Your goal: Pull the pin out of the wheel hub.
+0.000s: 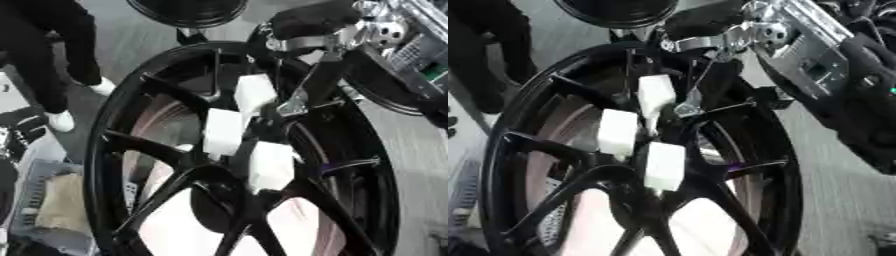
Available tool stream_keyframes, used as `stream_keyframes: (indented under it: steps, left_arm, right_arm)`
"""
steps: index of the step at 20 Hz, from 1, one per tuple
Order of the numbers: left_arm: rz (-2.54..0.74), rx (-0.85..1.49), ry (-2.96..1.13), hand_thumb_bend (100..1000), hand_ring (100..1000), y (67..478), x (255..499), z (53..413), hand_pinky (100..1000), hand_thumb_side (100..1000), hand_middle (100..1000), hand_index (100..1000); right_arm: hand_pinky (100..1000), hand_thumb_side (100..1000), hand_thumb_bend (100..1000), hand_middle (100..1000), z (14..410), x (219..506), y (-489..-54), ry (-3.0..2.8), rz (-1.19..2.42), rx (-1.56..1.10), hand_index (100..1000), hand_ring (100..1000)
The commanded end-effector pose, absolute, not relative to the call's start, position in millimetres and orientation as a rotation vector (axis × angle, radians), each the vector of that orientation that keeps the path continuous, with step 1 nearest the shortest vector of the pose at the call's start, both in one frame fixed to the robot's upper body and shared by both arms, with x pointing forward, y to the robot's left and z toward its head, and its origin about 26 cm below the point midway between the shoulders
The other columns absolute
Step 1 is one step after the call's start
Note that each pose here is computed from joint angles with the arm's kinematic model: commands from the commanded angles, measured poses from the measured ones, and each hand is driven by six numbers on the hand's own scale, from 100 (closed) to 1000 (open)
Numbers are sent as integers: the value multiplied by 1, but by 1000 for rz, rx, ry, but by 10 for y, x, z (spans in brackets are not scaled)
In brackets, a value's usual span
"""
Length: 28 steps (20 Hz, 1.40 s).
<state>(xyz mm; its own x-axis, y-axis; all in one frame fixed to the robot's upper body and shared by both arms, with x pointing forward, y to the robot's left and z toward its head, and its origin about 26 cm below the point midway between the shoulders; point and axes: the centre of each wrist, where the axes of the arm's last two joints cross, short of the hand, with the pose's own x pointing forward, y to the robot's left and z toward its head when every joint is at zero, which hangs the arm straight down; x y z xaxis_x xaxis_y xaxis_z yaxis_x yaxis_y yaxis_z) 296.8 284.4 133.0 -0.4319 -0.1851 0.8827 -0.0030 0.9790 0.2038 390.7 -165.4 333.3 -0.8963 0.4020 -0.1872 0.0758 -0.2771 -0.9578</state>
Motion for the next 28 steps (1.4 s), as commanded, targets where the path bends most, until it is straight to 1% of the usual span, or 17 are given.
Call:
stream_keyframes:
  steps: [1, 3, 7, 12, 18, 21, 24, 28]
  left_arm:
    - [-227, 140, -2033, 100, 844, 2853, 2958, 1405, 902, 868, 804, 795]
    - [-227, 140, -2032, 100, 844, 2854, 2958, 1403, 902, 868, 804, 794]
    - [-228, 139, -2030, 100, 844, 2855, 2957, 1397, 902, 868, 804, 794]
    - [-226, 141, -2026, 100, 844, 2861, 2954, 1387, 902, 868, 804, 793]
    - [-222, 141, -2019, 100, 845, 2872, 2954, 1369, 903, 866, 805, 793]
    - [-219, 144, -2015, 100, 845, 2880, 2949, 1359, 903, 865, 805, 793]
    - [-215, 150, -2010, 100, 845, 2893, 2942, 1343, 903, 865, 805, 793]
    - [-206, 160, -2003, 100, 845, 2912, 2930, 1322, 903, 863, 805, 793]
  right_arm:
    - [869, 362, 286, 506, 3408, 3895, -1673, -1775, 2243, -654, 657, 736]
    - [866, 341, 241, 484, 3392, 3899, -1667, -1782, 2231, -646, 636, 723]
    - [860, 337, 196, 465, 3392, 3902, -1649, -1808, 2193, -593, 619, 707]
    - [857, 313, 172, 454, 3473, 3872, -1644, -1854, 2138, -535, 613, 695]
    - [858, 285, 145, 445, 3672, 3787, -1716, -1922, 2065, -524, 609, 689]
    - [858, 266, 123, 444, 3804, 3721, -1799, -1970, 2012, -529, 610, 687]
    - [860, 247, 120, 445, 3923, 3627, -1917, -2018, 1957, -551, 611, 688]
    - [863, 237, 137, 461, 4002, 3501, -2193, -2038, 1881, -620, 626, 694]
